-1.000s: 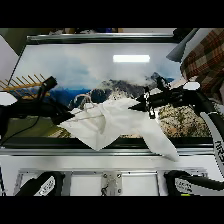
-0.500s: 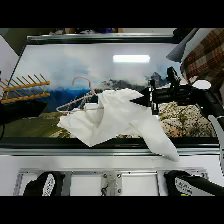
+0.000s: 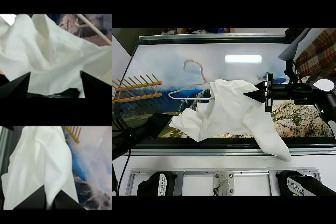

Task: Fold the clothes and pants, and hang the long-sleeved shirts on hangers.

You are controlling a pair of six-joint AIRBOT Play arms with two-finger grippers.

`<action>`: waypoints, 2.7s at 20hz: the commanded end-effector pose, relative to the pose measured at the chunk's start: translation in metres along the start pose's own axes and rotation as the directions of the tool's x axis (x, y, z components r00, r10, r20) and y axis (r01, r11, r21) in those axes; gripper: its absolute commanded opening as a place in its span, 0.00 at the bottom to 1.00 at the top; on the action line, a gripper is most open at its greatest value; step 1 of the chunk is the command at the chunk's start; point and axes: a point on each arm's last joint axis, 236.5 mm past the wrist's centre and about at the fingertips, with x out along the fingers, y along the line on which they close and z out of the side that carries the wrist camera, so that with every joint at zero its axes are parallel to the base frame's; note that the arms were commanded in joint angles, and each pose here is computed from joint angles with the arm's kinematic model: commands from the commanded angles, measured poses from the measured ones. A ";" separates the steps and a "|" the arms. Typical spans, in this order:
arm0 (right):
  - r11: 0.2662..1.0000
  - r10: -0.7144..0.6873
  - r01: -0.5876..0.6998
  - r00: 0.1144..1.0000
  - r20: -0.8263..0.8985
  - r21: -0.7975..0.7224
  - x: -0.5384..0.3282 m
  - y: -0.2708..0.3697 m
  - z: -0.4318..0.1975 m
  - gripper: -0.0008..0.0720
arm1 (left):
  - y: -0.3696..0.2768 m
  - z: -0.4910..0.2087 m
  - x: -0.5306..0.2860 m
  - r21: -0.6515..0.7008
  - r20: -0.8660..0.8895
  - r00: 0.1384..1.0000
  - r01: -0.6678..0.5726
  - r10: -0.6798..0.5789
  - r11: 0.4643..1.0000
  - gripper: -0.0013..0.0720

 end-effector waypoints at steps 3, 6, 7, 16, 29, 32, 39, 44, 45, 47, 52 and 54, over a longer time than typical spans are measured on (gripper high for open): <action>1.000 -0.014 0.014 1.000 0.001 0.021 -0.001 -0.001 0.003 0.05 | -0.014 -0.019 0.004 -0.120 0.018 0.992 0.123 -0.122 0.985 0.94; 0.999 -0.014 0.014 1.000 0.001 0.031 -0.001 -0.001 0.004 0.05 | -0.013 -0.025 0.006 -0.143 0.025 0.991 0.136 -0.134 0.980 0.94; 0.999 -0.015 0.015 1.000 0.002 0.028 -0.002 0.000 0.005 0.05 | -0.016 -0.028 0.008 -0.143 0.019 0.989 0.151 -0.150 0.978 0.94; 0.999 -0.021 0.021 1.000 -0.015 0.029 -0.007 0.008 0.014 0.05 | -0.094 -0.038 0.088 -0.040 -0.090 0.971 0.217 -0.220 0.975 0.94; 1.000 -0.025 0.025 1.000 -0.013 0.017 -0.008 0.009 0.018 0.05 | -0.116 -0.098 0.106 0.060 -0.299 0.938 0.204 -0.178 0.977 0.94; 1.000 -0.025 0.025 1.000 -0.013 0.017 -0.008 0.009 0.018 0.05 | -0.109 -0.108 0.105 0.056 -0.337 0.929 0.181 -0.152 0.982 0.78; 0.998 -0.034 0.035 0.999 -0.011 0.047 -0.010 0.010 0.022 0.05 | -0.099 -0.093 0.106 0.070 -0.301 0.945 0.154 -0.126 0.986 0.04; 0.993 -0.102 0.102 0.995 -0.003 0.065 -0.018 0.009 0.041 0.05 | -0.080 -0.041 0.083 0.075 -0.164 0.982 0.108 -0.095 0.991 0.04; 0.992 -0.103 0.103 0.995 0.000 0.076 -0.019 0.011 0.043 0.05 | -0.073 -0.031 0.077 0.064 -0.141 0.987 0.092 -0.082 0.994 0.04; 0.991 -0.107 0.106 0.994 0.003 0.081 -0.021 0.014 0.048 0.05 | -0.054 -0.020 0.069 0.064 -0.123 0.992 0.039 -0.031 0.997 0.04; 0.990 -0.097 0.096 0.995 0.010 0.099 -0.023 0.022 0.056 0.05 | -0.027 0.015 0.057 0.029 -0.029 0.999 -0.027 0.028 0.999 0.04; 0.992 -0.074 0.073 0.997 0.010 0.101 -0.023 0.029 0.057 0.05 | -0.017 0.016 0.063 0.030 -0.054 0.997 -0.053 0.054 0.998 0.04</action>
